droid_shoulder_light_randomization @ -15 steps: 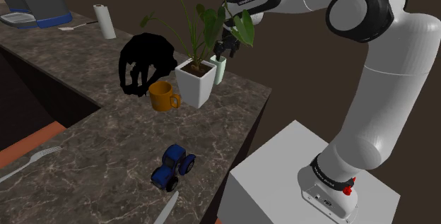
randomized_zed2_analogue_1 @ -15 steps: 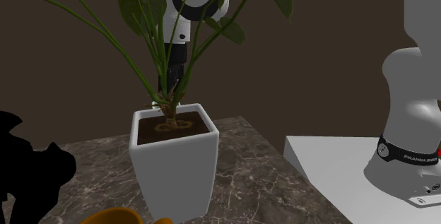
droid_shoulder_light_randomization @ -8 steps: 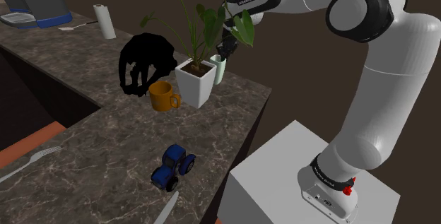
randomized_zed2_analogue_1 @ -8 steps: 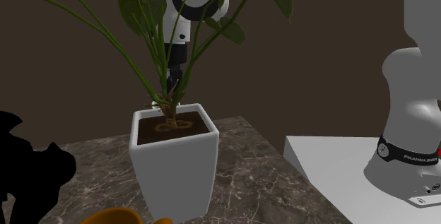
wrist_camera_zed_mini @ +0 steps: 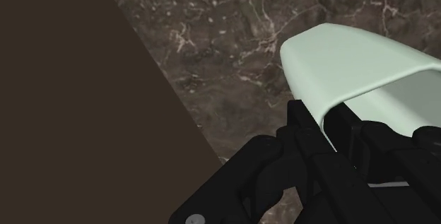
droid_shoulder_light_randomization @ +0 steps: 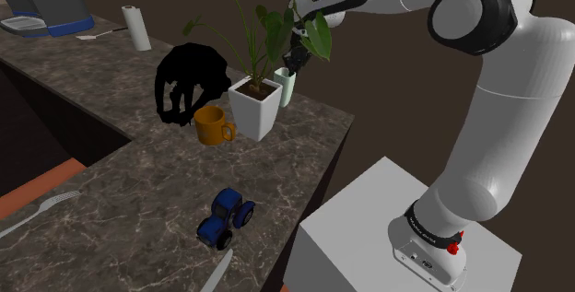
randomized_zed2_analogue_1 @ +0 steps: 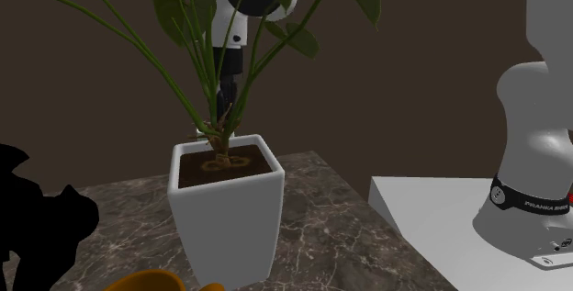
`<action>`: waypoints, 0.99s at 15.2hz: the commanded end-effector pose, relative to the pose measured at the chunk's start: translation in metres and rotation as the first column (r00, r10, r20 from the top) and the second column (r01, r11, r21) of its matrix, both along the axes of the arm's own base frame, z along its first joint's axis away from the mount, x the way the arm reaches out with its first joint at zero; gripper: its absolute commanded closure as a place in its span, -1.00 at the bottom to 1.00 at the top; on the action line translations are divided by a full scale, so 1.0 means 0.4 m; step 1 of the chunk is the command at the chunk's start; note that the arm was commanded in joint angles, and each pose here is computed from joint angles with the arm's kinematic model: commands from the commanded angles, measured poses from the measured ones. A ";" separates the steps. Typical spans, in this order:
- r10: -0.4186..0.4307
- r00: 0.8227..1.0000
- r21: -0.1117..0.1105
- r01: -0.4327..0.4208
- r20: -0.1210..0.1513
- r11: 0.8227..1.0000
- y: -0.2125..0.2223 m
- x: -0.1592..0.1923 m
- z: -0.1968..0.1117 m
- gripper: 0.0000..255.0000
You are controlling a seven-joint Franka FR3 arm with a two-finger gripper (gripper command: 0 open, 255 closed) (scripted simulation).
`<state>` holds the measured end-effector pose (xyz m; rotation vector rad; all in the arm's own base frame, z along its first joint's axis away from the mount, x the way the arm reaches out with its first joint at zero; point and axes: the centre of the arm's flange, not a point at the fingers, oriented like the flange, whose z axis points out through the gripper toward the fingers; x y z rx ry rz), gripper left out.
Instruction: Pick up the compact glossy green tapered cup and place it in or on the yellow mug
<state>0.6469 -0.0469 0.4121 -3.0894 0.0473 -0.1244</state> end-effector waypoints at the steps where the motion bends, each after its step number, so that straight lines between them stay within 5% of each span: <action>1: 0.000 1.000 0.000 0.000 0.000 1.000 0.004 0.001 0.026 1.00; 15: 0.000 1.000 0.000 0.000 0.000 1.000 0.004 0.001 0.211 1.00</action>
